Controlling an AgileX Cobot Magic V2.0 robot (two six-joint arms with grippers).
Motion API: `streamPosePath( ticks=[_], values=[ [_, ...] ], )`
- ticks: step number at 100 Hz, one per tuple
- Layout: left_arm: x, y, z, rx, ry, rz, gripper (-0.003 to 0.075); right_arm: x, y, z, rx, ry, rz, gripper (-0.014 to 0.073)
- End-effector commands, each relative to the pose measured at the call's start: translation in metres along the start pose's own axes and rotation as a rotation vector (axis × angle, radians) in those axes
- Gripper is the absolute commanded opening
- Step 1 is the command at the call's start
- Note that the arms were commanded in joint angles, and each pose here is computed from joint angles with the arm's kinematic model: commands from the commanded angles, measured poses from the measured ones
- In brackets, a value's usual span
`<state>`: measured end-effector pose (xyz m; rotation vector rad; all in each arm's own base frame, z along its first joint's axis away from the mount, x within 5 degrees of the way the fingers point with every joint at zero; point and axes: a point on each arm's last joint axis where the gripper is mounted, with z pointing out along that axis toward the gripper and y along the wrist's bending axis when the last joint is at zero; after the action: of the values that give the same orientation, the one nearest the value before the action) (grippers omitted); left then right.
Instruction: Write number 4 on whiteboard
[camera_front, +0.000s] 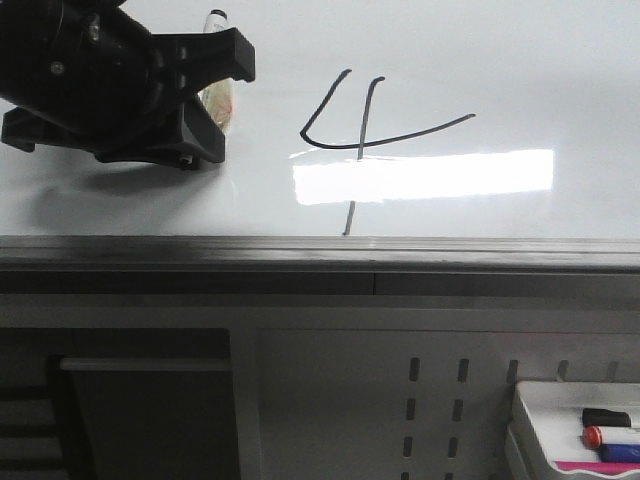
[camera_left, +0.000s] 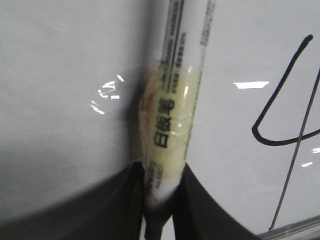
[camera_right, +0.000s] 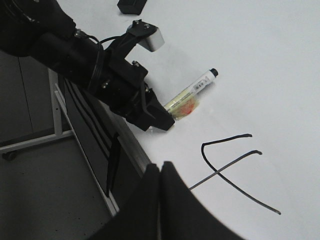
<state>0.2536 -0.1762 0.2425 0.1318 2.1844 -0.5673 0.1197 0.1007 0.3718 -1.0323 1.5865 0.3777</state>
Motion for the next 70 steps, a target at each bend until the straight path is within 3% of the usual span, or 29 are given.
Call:
streamPosePath(
  ticks=[1, 12, 31, 58, 70],
  values=[
    [-0.0127, 0.004, -0.0022, -0.062, -0.071, -0.02, -0.0016, -0.0099, -0.005, -0.0048, 0.043, -0.056, 0.019, -0.0064],
    [-0.0127, 0.004, -0.0022, -0.062, -0.071, -0.02, 0.003, -0.0102, -0.0049, -0.0048, 0.041, -0.059, 0.031, -0.0064],
    [-0.0128, 0.0044, -0.0022, -0.065, -0.072, -0.027, 0.0189, -0.0102, -0.0049, -0.0048, 0.041, -0.059, 0.031, -0.0064],
    [-0.0129, 0.0045, -0.0022, -0.067, -0.073, -0.027, 0.0204, -0.0102, -0.0049, -0.0048, 0.041, -0.059, 0.033, -0.0064],
    [-0.0129, 0.0045, -0.0022, -0.067, -0.073, -0.027, 0.0256, -0.0102, -0.0049, -0.0048, 0.041, -0.059, 0.034, -0.0064]
  ],
)
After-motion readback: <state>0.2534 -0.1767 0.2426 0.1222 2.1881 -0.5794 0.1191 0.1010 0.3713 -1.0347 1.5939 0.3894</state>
